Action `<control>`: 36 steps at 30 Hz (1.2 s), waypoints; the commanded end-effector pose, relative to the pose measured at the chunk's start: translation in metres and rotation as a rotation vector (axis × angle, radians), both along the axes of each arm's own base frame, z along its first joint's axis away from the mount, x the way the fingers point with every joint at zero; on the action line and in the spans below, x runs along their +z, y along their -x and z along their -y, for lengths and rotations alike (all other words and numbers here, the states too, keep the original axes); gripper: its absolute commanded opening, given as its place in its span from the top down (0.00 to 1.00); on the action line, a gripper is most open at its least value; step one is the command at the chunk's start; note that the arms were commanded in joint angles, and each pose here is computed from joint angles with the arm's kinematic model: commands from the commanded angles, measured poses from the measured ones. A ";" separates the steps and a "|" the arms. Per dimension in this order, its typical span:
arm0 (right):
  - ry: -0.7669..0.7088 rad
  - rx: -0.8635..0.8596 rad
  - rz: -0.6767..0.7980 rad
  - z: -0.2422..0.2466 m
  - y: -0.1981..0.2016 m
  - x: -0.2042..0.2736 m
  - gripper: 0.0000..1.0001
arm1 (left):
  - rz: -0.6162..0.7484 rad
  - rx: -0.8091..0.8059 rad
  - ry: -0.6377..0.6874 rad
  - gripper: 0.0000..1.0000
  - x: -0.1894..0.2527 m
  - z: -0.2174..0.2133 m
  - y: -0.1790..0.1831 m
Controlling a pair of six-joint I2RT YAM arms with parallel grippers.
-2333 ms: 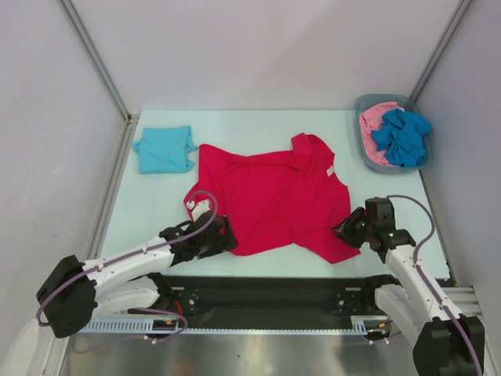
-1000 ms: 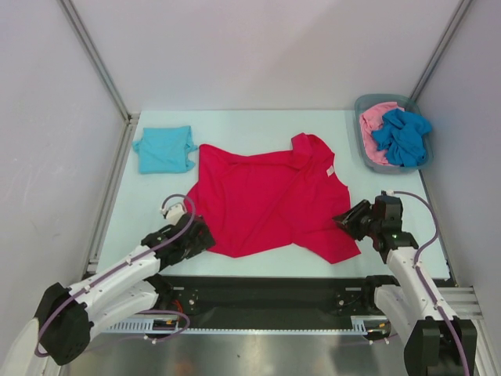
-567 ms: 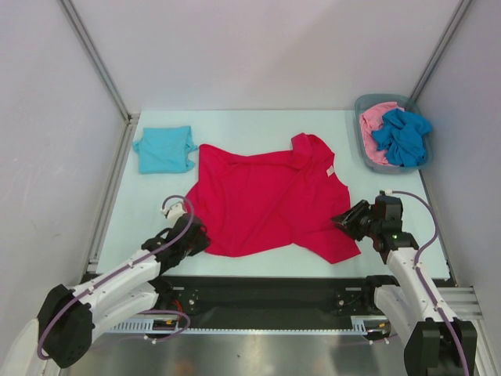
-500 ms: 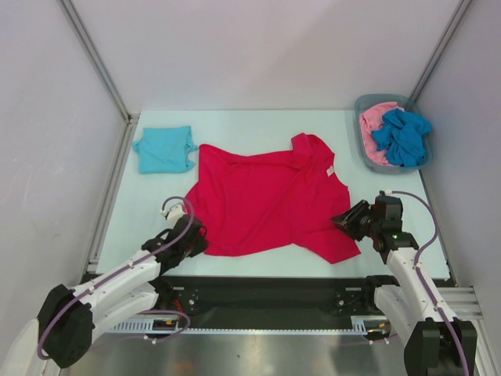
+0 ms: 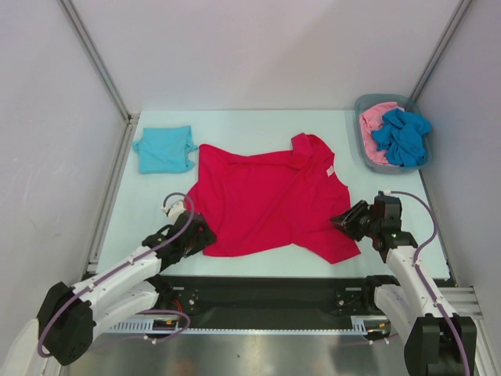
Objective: Fold and stack the t-shirts
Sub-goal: Flatten the tshirt out
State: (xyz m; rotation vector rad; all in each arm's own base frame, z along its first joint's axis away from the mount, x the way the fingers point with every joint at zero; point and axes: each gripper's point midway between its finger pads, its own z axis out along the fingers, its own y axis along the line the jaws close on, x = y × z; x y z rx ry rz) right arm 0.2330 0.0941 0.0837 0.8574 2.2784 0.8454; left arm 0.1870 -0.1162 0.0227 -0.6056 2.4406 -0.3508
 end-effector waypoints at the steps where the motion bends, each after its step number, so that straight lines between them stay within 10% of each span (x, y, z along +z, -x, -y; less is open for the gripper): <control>1: -0.007 0.012 0.045 -0.002 -0.006 0.009 0.66 | -0.071 -0.021 -0.052 0.21 -0.007 -0.006 0.010; 22: -0.028 0.034 0.033 -0.006 -0.002 -0.002 0.67 | -0.036 0.153 -0.153 0.12 -0.001 -0.051 0.020; 36: -0.029 0.052 0.042 -0.008 0.000 0.002 0.67 | 0.154 0.207 0.060 0.18 0.019 -0.039 0.007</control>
